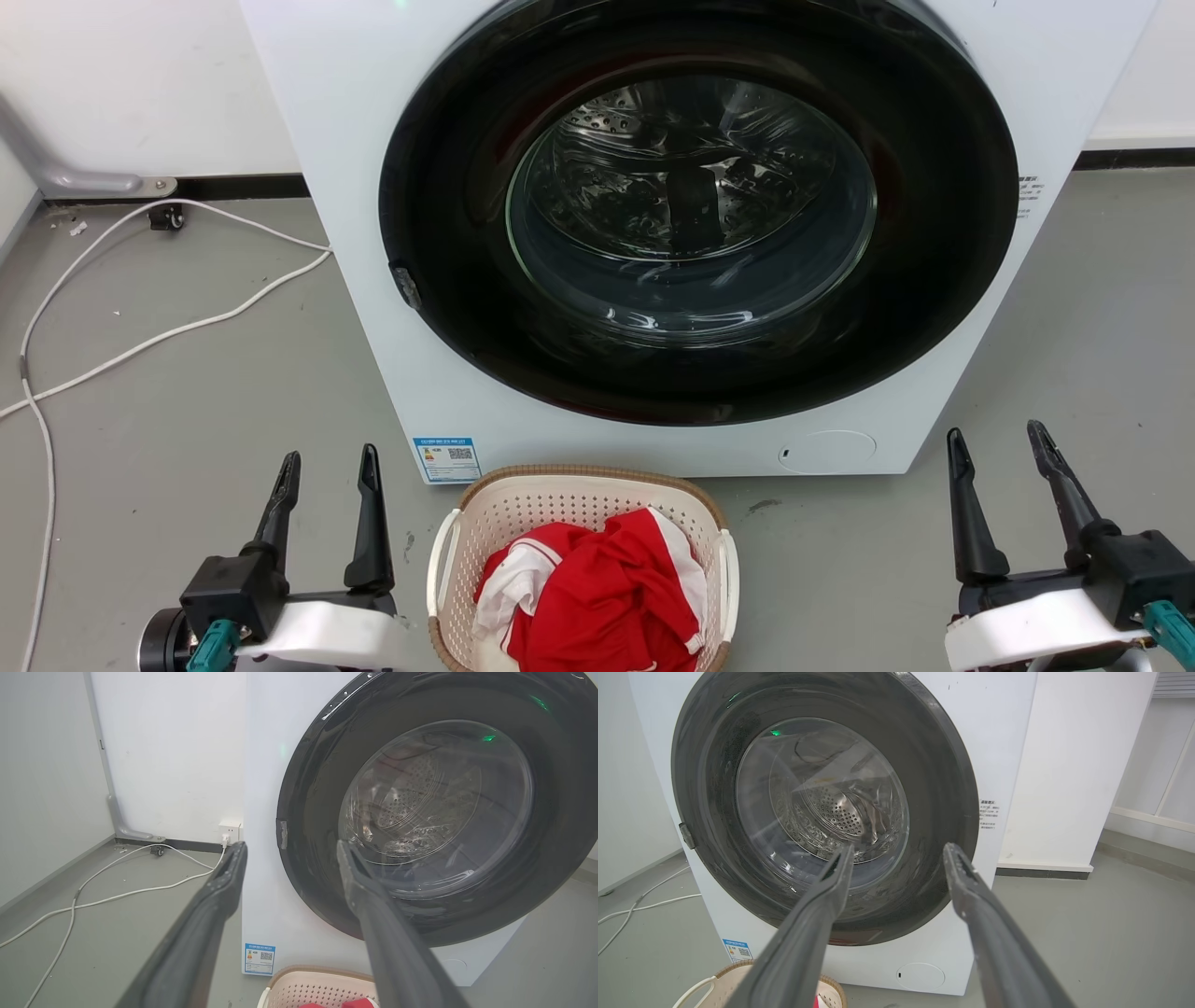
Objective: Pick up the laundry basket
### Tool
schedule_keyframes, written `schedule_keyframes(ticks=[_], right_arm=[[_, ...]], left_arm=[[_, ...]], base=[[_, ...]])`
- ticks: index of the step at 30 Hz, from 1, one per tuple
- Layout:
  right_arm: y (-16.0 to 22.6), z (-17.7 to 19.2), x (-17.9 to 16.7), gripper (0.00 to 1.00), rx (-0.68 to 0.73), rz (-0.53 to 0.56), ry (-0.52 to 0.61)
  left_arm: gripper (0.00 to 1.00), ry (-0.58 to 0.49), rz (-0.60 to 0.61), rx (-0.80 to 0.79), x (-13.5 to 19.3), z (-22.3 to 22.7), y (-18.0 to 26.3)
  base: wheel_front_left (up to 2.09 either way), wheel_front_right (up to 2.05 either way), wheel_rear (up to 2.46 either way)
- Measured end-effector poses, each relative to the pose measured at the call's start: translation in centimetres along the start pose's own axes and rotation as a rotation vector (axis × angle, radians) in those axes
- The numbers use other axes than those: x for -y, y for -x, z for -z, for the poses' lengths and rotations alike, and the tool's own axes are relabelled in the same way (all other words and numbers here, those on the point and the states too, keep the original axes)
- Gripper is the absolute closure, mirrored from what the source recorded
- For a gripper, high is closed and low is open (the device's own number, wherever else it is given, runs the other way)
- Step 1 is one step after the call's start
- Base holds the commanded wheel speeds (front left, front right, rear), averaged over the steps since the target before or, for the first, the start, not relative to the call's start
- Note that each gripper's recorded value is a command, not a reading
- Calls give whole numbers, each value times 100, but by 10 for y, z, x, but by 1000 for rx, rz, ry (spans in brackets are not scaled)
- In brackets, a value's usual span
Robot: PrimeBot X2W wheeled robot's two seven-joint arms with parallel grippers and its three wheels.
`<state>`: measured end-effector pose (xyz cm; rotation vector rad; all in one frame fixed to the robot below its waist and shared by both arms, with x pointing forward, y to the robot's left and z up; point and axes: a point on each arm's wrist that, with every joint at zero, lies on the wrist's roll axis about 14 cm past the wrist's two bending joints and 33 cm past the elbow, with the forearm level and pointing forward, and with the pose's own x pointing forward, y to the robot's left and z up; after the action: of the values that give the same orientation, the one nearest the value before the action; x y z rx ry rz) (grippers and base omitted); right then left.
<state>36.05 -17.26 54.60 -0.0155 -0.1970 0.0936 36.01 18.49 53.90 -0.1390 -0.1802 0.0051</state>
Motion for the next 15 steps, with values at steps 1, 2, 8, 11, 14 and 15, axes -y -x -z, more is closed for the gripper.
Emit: schedule_keyframes(ticks=[1,2,8,11,14,15], right_arm=[[0,0,0,0,1,0,0],[0,-1,0,0,7,1,0],[1,-2,1,0,14,0,19],[2,-1,2,0,10,4,14],[2,0,2,0,7,6,11],[2,1,2,0,6,6,10]], left_arm=[[0,-7,1,-1,0,0,0],[0,-13,2,0,0,0,0],[0,-55,12,3,2,1,1],[0,-57,9,1,1,2,1],[0,-58,6,0,1,2,1],[0,-58,6,-2,0,2,1]], base=[[0,0,0],[0,0,0],[0,0,0],[0,0,0],[0,0,0],[0,0,0]])
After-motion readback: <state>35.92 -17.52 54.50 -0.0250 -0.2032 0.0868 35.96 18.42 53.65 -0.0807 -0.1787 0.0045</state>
